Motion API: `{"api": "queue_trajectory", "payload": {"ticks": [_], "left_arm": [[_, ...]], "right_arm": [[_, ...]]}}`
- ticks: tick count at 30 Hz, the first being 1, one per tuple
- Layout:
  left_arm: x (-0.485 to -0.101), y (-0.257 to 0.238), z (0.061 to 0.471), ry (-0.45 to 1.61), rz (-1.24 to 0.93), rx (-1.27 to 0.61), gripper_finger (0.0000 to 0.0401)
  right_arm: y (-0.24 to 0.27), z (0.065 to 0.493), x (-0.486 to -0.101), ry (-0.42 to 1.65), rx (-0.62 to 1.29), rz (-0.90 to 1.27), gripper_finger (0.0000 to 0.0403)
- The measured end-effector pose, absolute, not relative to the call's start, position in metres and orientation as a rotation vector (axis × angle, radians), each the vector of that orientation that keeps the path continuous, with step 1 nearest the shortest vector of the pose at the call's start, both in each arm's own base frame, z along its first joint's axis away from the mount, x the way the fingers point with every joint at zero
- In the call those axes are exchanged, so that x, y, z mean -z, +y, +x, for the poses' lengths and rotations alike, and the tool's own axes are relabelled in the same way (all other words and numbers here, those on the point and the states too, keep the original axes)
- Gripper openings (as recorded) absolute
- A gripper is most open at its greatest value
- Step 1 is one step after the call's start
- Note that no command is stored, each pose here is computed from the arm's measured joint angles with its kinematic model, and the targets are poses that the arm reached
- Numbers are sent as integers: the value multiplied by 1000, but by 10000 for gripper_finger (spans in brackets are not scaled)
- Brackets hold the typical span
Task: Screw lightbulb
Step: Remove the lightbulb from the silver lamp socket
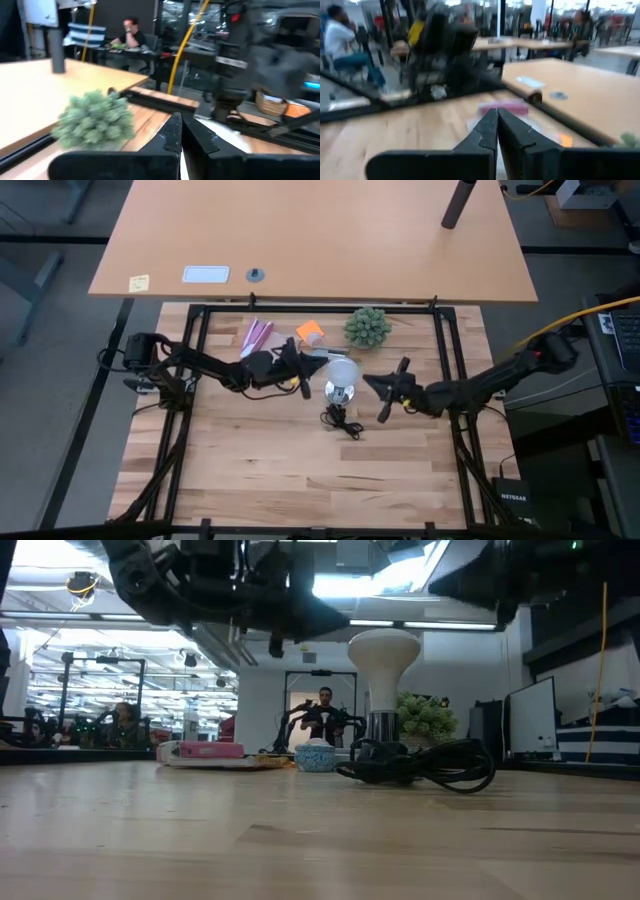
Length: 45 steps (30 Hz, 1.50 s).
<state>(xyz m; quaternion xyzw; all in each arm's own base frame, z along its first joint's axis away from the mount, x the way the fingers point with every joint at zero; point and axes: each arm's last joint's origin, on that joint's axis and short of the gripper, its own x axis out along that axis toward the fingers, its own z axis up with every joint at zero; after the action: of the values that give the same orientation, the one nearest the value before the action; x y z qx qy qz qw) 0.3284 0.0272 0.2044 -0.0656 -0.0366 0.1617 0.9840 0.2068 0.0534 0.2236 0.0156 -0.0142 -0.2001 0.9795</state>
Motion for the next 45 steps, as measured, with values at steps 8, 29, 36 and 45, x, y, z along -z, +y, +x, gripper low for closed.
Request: {"api": "queue_trajectory", "payload": {"ticks": [8, 29, 36, 45], "left_arm": [[-191, 45, 326, 50, -226, -361, 0], [-188, 9, 329, 102, -254, -214, 0], [-185, -3, 329, 123, -266, -184, 0], [-188, -3, 330, 88, -275, -188, 0]], "right_arm": [[58, 221, -192, 82, 447, 56, 16], [37, 231, -175, 131, 606, 50, 16], [24, 235, -176, 131, 574, 70, 16], [7, 239, -178, 118, 539, 97, 16]]}}
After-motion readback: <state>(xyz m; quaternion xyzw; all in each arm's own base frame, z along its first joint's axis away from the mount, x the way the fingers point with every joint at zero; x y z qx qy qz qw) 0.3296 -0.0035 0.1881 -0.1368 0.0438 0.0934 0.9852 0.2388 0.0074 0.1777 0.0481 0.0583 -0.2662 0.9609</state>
